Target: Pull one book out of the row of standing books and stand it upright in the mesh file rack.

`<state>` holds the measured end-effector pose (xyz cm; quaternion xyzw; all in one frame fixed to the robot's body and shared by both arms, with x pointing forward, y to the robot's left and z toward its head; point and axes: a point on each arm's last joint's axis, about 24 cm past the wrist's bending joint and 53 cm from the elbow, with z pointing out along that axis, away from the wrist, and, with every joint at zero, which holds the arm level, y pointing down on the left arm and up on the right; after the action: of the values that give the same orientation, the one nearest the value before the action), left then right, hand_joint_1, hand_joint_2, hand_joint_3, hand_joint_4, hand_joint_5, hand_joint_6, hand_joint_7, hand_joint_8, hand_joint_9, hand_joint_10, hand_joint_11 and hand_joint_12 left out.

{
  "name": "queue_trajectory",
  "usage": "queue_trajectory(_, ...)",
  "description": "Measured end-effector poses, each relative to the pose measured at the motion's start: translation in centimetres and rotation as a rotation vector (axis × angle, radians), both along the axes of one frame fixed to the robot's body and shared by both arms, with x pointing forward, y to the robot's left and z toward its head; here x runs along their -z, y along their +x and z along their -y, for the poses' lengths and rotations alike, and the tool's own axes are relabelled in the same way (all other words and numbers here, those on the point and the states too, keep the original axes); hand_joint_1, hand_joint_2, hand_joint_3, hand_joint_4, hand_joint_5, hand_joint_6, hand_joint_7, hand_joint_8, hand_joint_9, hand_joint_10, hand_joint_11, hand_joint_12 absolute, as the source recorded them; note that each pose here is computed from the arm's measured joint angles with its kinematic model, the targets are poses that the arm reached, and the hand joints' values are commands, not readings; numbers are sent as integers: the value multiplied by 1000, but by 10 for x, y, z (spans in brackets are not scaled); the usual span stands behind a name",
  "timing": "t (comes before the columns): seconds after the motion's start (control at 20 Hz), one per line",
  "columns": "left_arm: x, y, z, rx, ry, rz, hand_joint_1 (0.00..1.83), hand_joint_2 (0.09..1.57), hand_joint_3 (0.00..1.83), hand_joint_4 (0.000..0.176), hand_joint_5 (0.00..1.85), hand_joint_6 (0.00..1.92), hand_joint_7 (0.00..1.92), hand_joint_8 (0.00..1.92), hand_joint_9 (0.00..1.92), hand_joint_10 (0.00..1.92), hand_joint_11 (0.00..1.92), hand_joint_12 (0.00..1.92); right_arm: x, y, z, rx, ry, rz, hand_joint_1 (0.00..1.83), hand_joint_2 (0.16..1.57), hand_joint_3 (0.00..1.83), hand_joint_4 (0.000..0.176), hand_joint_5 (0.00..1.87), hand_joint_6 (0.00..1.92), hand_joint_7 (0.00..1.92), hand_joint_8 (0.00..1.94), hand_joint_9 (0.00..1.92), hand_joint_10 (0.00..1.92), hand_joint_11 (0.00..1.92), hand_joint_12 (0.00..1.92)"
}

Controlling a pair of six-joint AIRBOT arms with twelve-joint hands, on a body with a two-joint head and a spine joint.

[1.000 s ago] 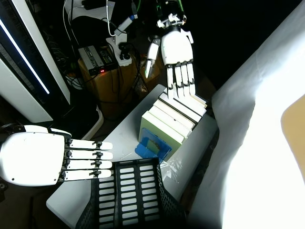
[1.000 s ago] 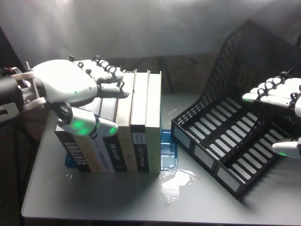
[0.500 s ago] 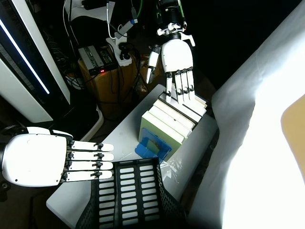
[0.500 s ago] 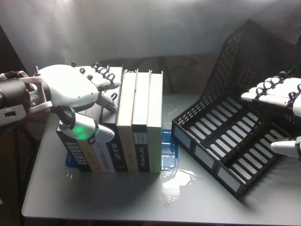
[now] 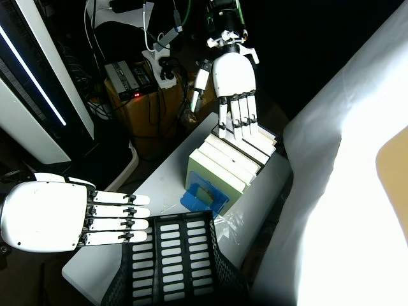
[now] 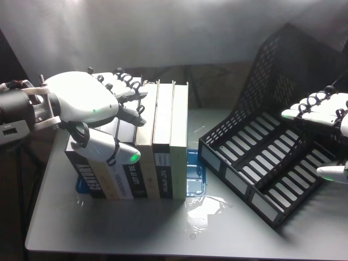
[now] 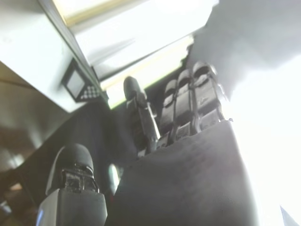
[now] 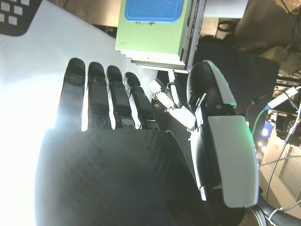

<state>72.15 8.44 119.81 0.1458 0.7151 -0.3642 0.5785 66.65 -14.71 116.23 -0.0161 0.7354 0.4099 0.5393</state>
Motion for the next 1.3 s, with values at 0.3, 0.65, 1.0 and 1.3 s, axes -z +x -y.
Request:
queue_trajectory(0.3, 10, 3, 8, -1, 25, -17, 31, 1167, 0, 68, 521, 26, 0, 0, 0, 0, 0, 0, 1, 0, -1, -1, 4, -1, 401, 1319, 4, 0, 0, 0, 0, 0, 0, 0, 0, 0)
queue_trajectory(0.65, 28, 4, 14, 5, 83, -26, 6, 1158, 0, 77, 573, 33, 0, 0, 0, 0, 0, 0, 5, 0, 0, 5, 6, -14, 389, 1326, 4, 0, 0, 0, 0, 0, 0, 0, 0, 0)
queue_trajectory(1.0, 39, -29, 24, 91, 149, -1, 87, 1175, 3, 76, 693, 57, 0, 0, 0, 0, 0, 0, 9, -1, 2, 13, 15, -27, 423, 1321, 0, 0, 0, 0, 0, 0, 0, 0, 0, 0)
queue_trajectory(1.3, 46, -54, 26, 152, 147, -7, 99, 1187, 6, 119, 571, 12, 0, 0, 0, 0, 0, 0, 11, -1, 4, 21, 23, -34, 411, 1322, 0, 0, 0, 0, 0, 0, 0, 0, 0, 0)
